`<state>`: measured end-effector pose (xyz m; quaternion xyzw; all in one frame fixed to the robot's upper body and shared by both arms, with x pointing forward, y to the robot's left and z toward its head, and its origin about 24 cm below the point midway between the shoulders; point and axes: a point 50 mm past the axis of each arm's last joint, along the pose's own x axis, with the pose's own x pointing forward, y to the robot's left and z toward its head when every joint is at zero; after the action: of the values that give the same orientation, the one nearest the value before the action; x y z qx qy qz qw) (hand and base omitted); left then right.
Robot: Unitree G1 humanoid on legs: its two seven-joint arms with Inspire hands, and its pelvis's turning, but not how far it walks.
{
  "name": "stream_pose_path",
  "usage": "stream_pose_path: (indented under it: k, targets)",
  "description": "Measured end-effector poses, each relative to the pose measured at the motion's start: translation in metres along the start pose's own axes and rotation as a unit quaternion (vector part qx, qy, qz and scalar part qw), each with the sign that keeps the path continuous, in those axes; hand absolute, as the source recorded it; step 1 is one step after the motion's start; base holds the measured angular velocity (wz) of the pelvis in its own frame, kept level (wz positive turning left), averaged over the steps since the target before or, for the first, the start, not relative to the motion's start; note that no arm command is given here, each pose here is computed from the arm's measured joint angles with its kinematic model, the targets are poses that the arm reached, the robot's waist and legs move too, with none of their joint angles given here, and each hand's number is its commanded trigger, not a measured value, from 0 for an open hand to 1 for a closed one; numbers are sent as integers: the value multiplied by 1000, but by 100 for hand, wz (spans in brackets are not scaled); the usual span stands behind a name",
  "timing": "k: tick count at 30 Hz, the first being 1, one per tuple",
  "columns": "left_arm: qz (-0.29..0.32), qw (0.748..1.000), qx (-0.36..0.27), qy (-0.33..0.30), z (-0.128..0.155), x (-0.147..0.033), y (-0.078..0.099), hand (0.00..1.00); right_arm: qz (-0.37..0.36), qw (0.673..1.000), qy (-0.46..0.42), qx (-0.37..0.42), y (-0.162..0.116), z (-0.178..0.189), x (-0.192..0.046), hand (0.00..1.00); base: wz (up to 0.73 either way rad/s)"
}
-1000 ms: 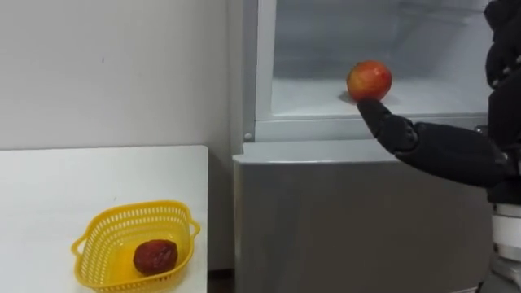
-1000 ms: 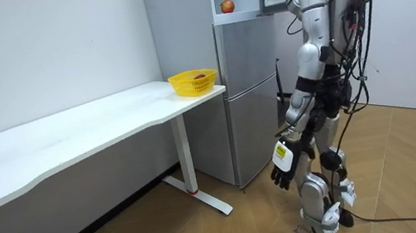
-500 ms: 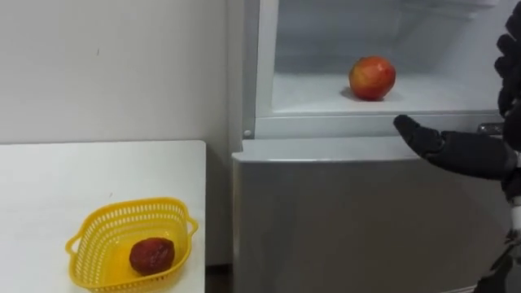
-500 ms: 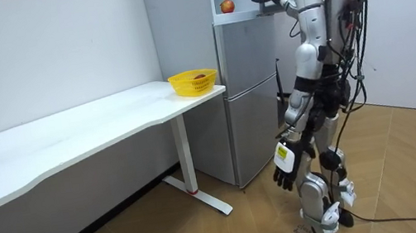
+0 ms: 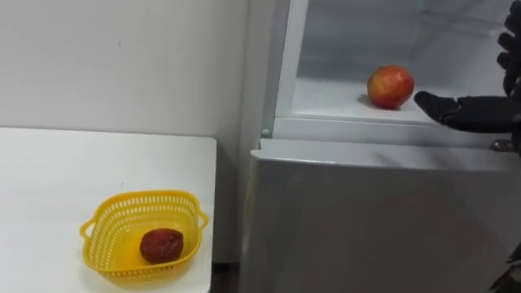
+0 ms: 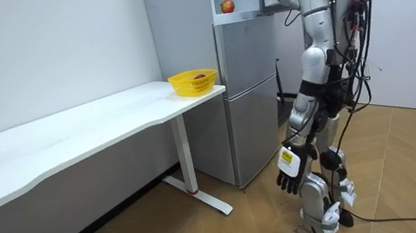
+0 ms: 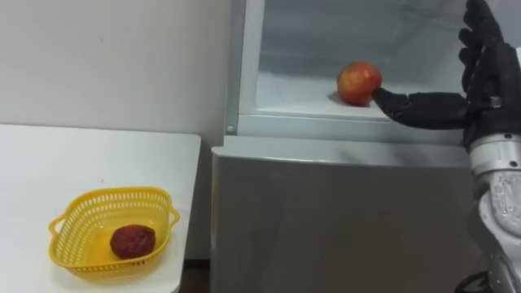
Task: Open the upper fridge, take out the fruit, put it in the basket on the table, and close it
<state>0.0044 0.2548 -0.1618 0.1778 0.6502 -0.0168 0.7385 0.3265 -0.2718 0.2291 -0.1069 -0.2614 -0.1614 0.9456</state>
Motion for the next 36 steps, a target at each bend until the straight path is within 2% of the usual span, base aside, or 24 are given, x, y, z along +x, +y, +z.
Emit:
stream_pose_path:
  k: [4, 8, 19, 25, 36]
  targets:
    - [11, 1000, -16, -3, 0, -1, 6, 0, -13, 999, 38, 21, -7, -13, 4, 0, 1]
    - [10, 1000, -21, 8, -3, -1, 6, 0, 8, 997, 61, 38, -7, -20, 4, 0, 9]
    - [6, 1000, -26, 9, -4, -1, 7, 0, 14, 994, 75, 83, -5, -21, 14, 0, 8]
    - [10, 1000, -25, 11, -3, -1, 8, 0, 48, 991, 96, 77, 7, -28, 14, 0, 1]
    - [18, 999, -27, 25, -10, -3, 8, 0, 59, 989, 114, 68, 13, -34, 15, 0, 6]
